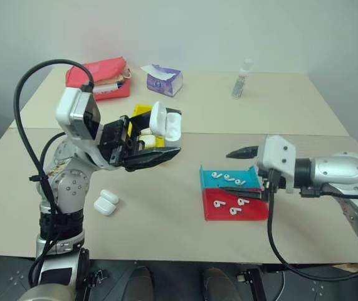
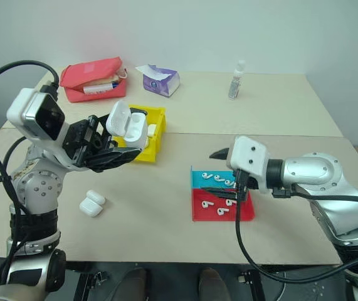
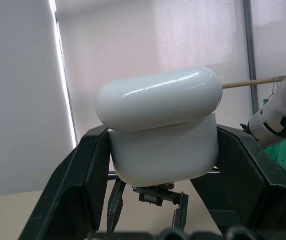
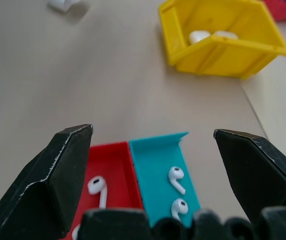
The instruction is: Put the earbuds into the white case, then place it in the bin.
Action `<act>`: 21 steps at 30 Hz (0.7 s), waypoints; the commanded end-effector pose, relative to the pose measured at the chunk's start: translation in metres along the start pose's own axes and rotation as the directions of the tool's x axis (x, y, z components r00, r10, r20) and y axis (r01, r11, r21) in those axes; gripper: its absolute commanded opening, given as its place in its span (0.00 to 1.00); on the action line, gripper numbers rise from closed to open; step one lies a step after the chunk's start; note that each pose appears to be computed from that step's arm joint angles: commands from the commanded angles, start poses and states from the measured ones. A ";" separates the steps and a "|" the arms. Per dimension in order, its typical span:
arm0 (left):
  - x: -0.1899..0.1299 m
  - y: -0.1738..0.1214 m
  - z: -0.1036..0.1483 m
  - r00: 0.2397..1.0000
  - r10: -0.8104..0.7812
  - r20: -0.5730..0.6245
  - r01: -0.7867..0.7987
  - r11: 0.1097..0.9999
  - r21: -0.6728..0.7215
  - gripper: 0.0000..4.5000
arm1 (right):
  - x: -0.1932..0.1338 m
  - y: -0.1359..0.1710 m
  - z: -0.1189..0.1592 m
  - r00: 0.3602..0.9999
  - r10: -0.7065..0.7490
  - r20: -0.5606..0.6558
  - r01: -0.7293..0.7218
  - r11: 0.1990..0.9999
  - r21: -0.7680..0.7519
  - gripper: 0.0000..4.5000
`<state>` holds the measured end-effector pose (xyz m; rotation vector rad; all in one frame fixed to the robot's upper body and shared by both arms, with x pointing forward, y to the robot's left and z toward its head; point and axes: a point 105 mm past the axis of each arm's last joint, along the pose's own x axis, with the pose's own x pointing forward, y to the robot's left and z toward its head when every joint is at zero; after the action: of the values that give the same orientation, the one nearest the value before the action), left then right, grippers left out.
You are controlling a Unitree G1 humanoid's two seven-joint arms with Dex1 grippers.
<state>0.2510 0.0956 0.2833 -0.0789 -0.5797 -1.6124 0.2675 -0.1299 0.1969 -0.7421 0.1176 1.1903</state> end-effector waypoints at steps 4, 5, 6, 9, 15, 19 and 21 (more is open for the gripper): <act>0.005 -0.004 0.005 0.999 -0.032 0.008 0.031 0.999 0.039 0.64 | -0.002 0.006 0.007 0.995 0.084 -0.051 -0.088 0.991 -0.100 1.00; 0.005 -0.004 0.005 0.999 -0.031 0.006 0.031 0.999 0.040 0.64 | -0.001 0.007 0.007 0.993 0.097 -0.063 -0.103 0.989 -0.107 1.00; 0.005 -0.004 0.005 1.000 -0.030 0.005 0.029 0.999 0.041 0.64 | -0.001 0.008 0.006 0.991 0.104 -0.078 -0.113 0.988 -0.109 1.00; 0.006 -0.003 0.003 1.000 -0.022 0.001 0.022 0.999 0.042 0.64 | 0.001 0.009 -0.002 0.983 0.117 -0.141 -0.132 0.985 -0.106 1.00; 0.006 -0.002 0.002 1.000 -0.022 -0.004 0.022 0.999 0.039 0.64 | 0.004 0.016 -0.021 0.939 0.179 -0.294 -0.204 0.977 -0.058 1.00; 0.007 -0.001 0.000 1.000 -0.026 -0.008 0.027 0.999 0.037 0.64 | 0.009 0.017 -0.029 0.916 0.208 -0.343 -0.233 0.972 -0.033 0.80; 0.007 -0.003 0.000 1.000 -0.028 -0.008 0.028 0.999 0.037 0.64 | 0.011 0.020 -0.034 0.896 0.230 -0.380 -0.251 0.968 -0.007 0.73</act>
<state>0.2531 0.0904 0.2796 -0.0737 -0.5726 -1.6165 0.2632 -0.1359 0.1536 -0.9973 0.4950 1.2926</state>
